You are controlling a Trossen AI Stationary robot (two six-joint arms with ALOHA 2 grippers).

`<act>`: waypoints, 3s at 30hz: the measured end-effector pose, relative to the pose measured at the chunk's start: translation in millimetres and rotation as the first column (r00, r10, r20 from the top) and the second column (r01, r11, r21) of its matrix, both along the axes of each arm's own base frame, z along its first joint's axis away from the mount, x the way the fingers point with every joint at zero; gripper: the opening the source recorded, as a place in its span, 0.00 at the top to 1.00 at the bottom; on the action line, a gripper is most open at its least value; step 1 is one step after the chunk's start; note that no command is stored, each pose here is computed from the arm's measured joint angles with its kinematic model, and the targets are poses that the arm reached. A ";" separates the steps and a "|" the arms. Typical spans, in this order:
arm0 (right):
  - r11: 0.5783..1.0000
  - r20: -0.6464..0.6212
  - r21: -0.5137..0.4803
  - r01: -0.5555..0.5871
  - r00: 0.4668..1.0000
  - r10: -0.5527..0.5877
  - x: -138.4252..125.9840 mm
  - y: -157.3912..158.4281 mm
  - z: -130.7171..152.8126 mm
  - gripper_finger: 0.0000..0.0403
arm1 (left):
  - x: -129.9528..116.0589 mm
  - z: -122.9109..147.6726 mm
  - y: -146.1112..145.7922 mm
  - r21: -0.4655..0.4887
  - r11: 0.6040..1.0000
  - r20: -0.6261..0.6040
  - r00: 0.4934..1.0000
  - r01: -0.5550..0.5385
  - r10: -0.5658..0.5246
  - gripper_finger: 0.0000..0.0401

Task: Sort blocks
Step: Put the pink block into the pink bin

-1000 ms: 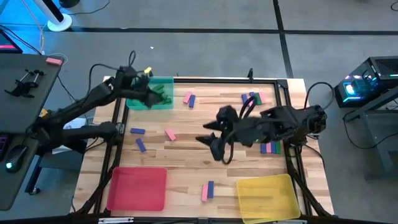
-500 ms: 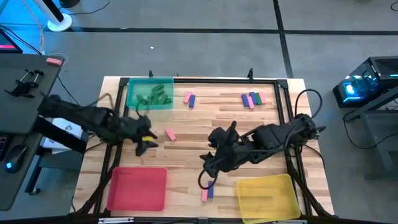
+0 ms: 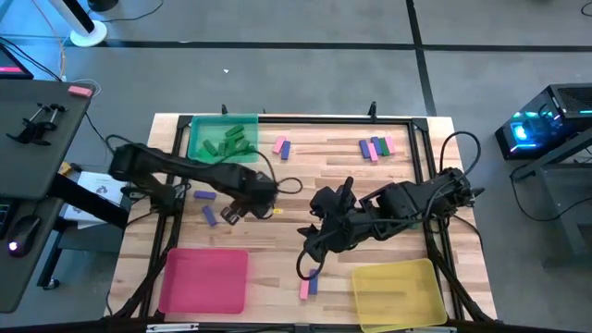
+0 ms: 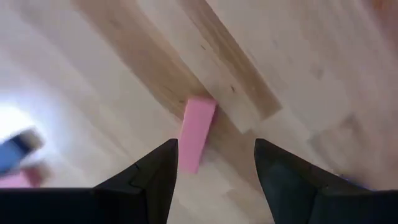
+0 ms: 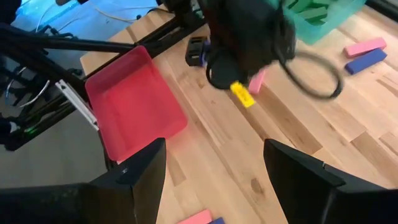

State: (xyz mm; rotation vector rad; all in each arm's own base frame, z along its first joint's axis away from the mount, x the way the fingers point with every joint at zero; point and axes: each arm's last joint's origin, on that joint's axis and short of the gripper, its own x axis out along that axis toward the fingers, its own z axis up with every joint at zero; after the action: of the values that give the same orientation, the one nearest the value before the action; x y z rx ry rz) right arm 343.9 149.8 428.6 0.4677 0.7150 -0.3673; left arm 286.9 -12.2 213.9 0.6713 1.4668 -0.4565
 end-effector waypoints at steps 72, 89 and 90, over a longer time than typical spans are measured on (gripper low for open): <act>0.991 0.037 -0.108 -0.082 0.996 0.086 -0.2 8.4 4.0 0.40 | -18.8 -61.0 46.5 -0.175 0.802 -0.086 0.820 -0.572 0.566 0.87; 0.974 0.140 -0.223 -0.050 0.987 0.082 -37.5 49.5 18.1 0.40 | -115.7 127.2 -35.6 -0.823 0.505 0.309 0.542 -0.260 0.782 0.87; 0.973 0.144 -0.226 -0.042 0.987 0.076 -37.7 48.2 18.8 0.40 | -120.0 127.3 -47.3 -0.833 0.489 0.281 0.565 -0.258 0.776 0.87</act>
State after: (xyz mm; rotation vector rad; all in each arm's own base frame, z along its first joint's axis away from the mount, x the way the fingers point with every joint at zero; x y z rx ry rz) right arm 306.2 198.1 447.4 0.2585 0.5311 -0.3469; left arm 166.9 -59.4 341.2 -0.3391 0.6390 -0.1964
